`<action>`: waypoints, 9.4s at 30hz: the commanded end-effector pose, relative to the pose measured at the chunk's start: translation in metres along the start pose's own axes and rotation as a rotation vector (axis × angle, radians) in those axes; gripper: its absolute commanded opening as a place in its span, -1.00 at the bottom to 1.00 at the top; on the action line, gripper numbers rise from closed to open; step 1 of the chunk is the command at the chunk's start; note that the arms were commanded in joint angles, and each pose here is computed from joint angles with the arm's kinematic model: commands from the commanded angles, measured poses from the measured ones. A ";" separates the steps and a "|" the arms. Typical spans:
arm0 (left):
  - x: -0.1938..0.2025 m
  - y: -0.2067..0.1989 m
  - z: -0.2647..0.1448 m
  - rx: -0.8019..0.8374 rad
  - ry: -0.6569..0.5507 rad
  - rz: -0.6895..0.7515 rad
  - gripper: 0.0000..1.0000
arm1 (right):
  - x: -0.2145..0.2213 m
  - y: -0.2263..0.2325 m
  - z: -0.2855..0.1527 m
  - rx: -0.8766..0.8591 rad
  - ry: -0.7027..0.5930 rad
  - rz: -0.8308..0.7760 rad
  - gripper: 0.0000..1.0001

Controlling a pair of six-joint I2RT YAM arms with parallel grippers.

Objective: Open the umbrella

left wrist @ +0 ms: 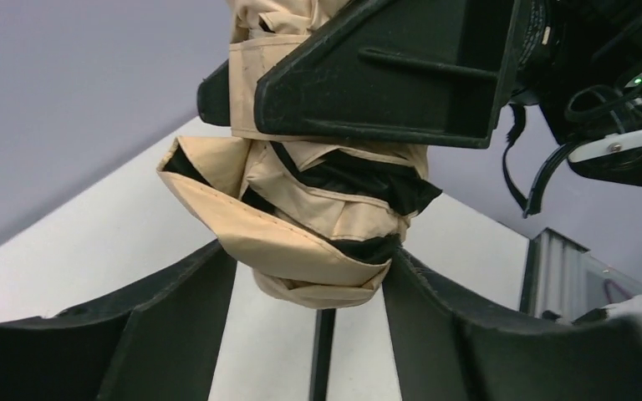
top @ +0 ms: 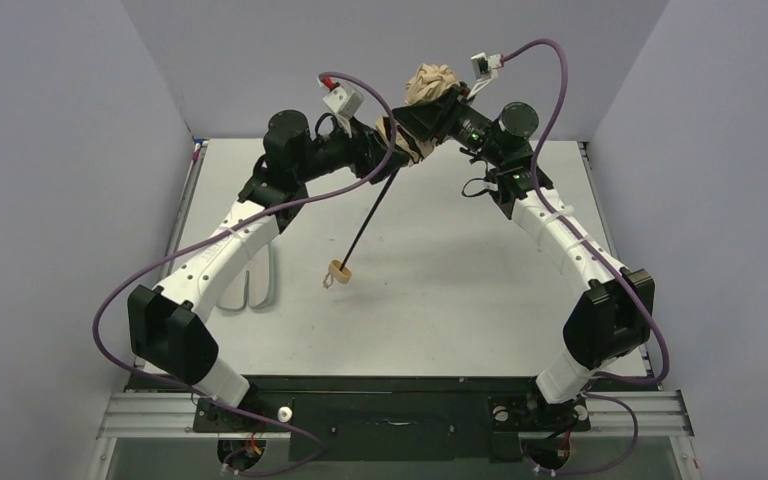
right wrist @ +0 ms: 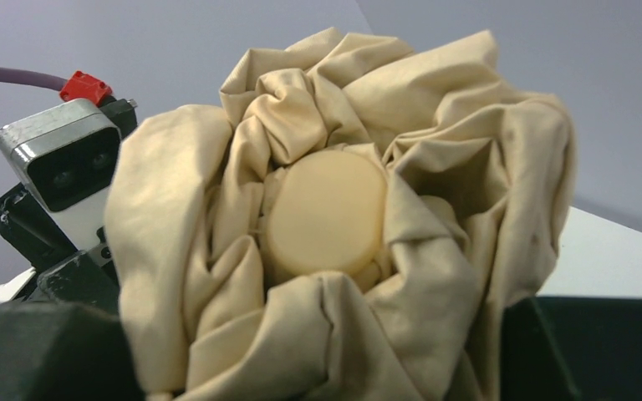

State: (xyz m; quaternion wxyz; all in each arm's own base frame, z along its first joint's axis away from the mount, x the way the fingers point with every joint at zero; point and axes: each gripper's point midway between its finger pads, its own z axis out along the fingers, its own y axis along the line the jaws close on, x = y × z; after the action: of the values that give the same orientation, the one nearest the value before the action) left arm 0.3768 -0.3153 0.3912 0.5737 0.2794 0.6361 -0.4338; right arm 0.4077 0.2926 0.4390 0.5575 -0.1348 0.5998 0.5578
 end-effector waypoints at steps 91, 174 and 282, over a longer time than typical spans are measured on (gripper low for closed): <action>-0.013 -0.015 -0.025 -0.033 0.007 0.373 -1.00 | -0.034 0.033 -0.036 -0.064 0.150 -0.184 0.70; -0.048 0.016 -0.070 -0.066 -0.058 0.184 0.18 | -0.028 0.004 -0.019 0.063 0.008 -0.180 -1.00; 0.023 0.022 -0.079 -0.031 0.091 0.380 0.49 | -0.070 0.097 -0.030 -0.292 -0.154 -0.580 -1.00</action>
State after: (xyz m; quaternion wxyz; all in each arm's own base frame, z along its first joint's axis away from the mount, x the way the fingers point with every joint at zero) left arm 0.3718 -0.2144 0.3548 0.6038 0.3358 0.6609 -0.2932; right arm 0.3701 0.2776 0.4687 0.6538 -0.3172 0.5159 0.4536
